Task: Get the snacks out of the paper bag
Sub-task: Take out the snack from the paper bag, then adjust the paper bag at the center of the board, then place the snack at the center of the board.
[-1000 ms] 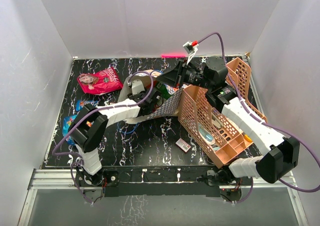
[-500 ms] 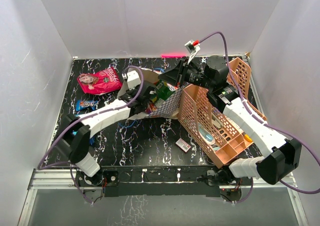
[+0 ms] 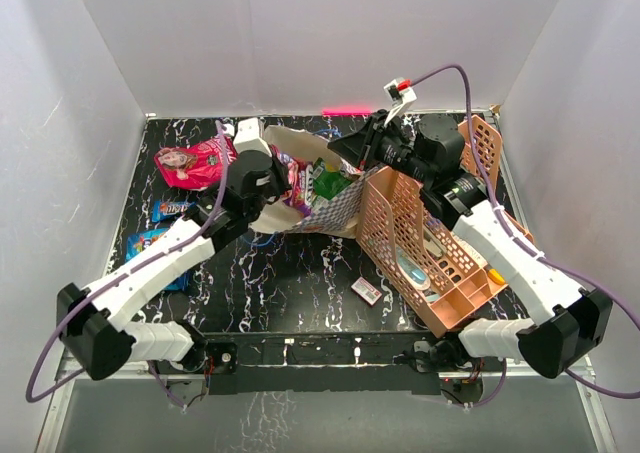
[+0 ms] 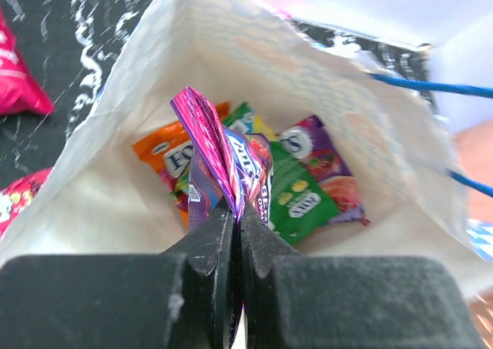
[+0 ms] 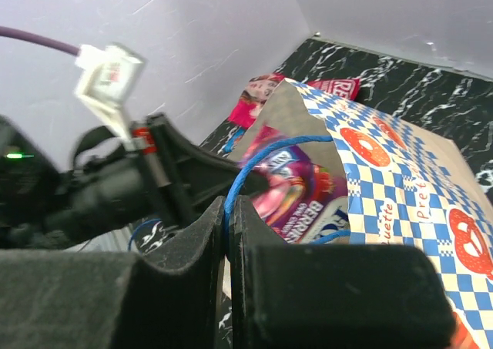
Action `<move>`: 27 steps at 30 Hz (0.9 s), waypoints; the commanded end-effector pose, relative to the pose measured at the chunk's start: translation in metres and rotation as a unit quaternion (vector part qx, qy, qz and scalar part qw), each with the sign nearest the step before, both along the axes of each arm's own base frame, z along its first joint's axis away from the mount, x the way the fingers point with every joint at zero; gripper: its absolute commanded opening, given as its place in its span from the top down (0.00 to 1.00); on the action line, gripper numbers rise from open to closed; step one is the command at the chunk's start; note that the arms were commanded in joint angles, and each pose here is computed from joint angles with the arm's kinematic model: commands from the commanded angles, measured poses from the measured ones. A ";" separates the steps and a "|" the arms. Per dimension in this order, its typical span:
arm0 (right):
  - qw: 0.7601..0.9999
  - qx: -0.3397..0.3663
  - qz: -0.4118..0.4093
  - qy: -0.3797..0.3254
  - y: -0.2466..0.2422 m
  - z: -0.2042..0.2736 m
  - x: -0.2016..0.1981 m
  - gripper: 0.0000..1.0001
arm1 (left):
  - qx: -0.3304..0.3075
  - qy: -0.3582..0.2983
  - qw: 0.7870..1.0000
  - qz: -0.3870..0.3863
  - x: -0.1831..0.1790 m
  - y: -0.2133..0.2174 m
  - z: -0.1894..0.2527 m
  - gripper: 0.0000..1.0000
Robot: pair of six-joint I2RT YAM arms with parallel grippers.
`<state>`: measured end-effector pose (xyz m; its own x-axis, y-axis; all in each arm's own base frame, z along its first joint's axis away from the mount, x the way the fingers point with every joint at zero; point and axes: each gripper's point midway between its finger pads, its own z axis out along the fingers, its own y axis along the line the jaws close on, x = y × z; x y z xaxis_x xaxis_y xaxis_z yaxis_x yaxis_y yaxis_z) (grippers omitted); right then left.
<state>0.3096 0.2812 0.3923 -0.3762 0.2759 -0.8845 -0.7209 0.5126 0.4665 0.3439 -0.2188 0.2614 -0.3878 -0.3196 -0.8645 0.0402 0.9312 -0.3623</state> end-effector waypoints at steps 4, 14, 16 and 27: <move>0.989 0.017 -0.133 -0.069 -0.034 0.055 0.027 0.92 | -0.040 -0.174 0.976 -0.122 -0.032 -0.007 0.129 1.00; 0.965 -0.077 -0.173 -0.184 -0.073 0.093 0.104 0.92 | 0.012 -0.311 0.944 -0.105 -0.075 0.049 0.228 1.00; 0.962 -0.079 -0.173 -0.195 -0.092 0.098 0.121 0.92 | 0.020 -0.317 0.945 -0.083 -0.079 0.063 0.236 1.00; 0.966 -0.078 -0.086 -0.229 -0.146 0.121 0.195 0.92 | 0.060 -0.247 0.967 0.023 -0.080 0.113 0.198 1.00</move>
